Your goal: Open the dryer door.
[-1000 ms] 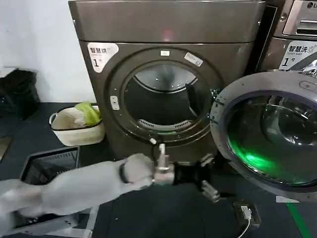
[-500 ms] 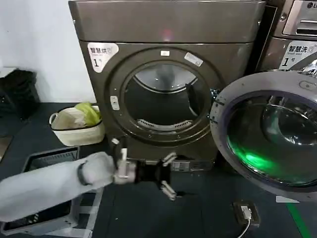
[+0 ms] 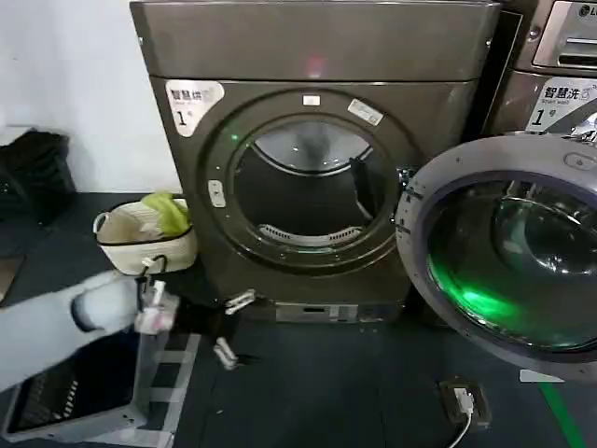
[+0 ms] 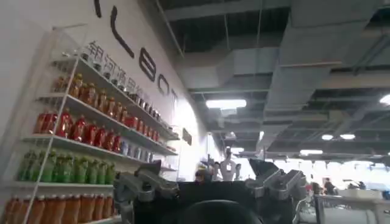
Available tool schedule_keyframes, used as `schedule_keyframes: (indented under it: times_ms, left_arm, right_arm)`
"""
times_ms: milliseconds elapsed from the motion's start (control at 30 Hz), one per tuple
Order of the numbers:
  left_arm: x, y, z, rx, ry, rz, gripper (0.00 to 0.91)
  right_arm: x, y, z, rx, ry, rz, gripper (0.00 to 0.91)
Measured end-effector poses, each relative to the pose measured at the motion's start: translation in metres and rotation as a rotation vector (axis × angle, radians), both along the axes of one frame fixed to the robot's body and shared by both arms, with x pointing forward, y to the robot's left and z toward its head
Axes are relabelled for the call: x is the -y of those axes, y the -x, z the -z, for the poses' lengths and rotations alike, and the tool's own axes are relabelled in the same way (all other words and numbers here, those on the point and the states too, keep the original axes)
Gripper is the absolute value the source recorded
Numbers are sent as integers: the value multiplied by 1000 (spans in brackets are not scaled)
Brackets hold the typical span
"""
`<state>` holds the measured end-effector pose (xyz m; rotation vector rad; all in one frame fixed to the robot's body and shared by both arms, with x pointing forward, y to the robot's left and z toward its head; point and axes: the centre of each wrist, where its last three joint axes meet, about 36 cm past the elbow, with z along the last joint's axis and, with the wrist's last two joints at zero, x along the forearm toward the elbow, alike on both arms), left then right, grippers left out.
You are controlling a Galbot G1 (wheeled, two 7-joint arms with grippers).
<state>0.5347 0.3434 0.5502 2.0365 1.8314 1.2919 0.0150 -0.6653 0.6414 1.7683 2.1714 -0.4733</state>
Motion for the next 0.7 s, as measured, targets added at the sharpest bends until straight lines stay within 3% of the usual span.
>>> schedule_keyframes:
  times_ms: [300, 700]
  left_arm:
    - [-85, -36, 0, 20, -184, -92, 907]
    - [-190, -42, -30, 72, -299, -212, 907]
  right_arm:
    - [6, 0, -1, -2, -5, 0, 907]
    - [9, -4, 2, 3, -14, -9, 907]
